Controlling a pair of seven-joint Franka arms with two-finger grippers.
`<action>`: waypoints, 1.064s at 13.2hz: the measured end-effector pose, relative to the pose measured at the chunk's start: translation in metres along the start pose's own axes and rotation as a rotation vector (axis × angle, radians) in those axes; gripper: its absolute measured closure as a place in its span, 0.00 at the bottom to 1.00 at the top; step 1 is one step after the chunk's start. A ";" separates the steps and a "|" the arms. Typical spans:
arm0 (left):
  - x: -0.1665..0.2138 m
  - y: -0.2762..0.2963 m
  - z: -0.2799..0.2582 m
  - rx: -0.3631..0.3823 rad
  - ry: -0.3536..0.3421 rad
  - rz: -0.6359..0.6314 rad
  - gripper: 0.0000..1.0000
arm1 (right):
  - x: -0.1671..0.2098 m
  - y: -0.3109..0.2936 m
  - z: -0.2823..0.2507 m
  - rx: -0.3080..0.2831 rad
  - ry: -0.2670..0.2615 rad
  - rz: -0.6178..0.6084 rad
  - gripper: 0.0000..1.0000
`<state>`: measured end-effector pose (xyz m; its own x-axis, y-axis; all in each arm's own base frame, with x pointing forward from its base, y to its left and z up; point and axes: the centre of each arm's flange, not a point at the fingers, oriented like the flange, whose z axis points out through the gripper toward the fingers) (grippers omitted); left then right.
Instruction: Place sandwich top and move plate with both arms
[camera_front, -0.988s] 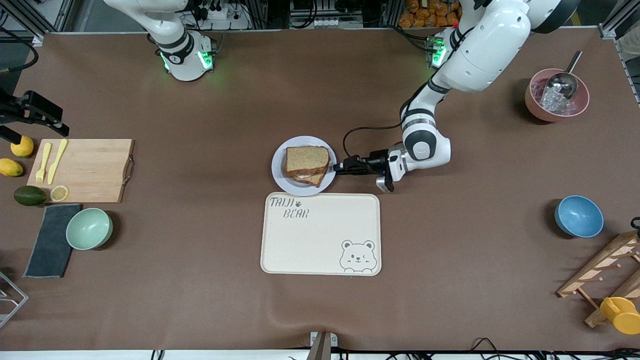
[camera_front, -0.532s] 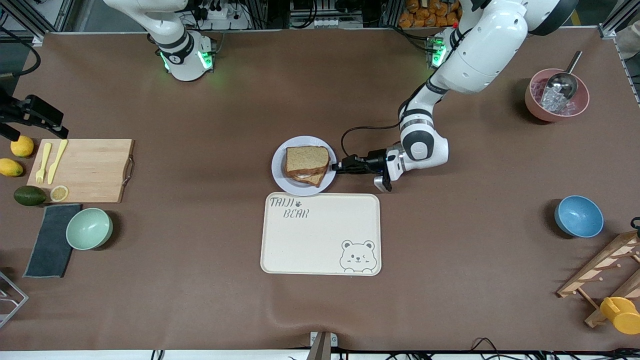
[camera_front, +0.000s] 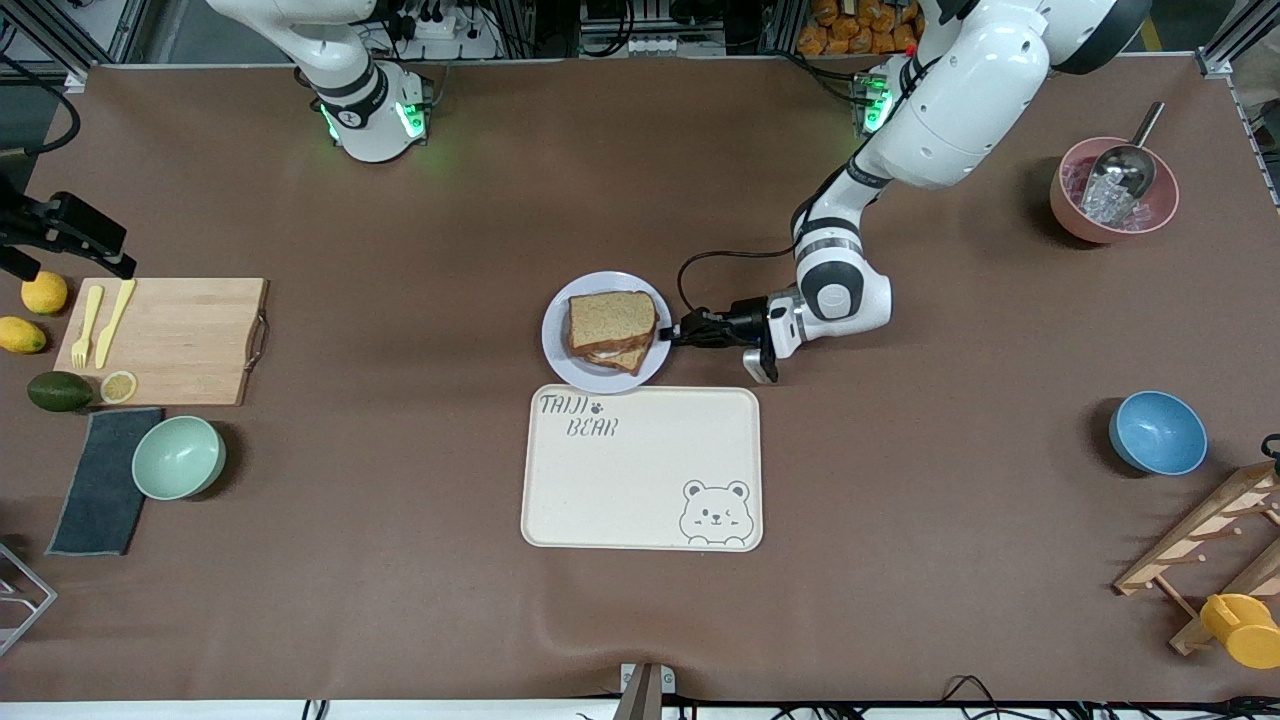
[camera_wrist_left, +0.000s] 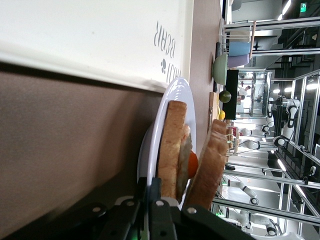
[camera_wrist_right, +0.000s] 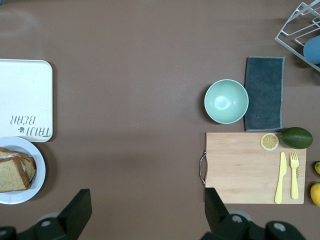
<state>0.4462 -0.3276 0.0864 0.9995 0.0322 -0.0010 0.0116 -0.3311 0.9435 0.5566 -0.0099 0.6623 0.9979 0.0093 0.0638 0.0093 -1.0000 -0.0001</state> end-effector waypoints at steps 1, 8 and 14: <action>0.000 0.000 0.000 -0.001 0.004 0.019 0.96 | 0.000 0.000 0.000 0.000 0.000 0.000 0.00; -0.009 0.017 0.021 -0.056 0.035 0.075 0.96 | -0.001 -0.001 0.001 0.000 -0.011 0.001 0.00; 0.000 0.041 0.019 -0.137 0.083 0.067 0.96 | -0.001 -0.001 0.001 0.001 -0.015 0.000 0.00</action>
<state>0.4476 -0.3593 0.1182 0.9919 0.0942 0.0853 -0.0647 -0.2040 0.9768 0.5553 -0.0085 0.6609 0.9988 0.0090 0.0488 0.0091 -1.0000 -0.0007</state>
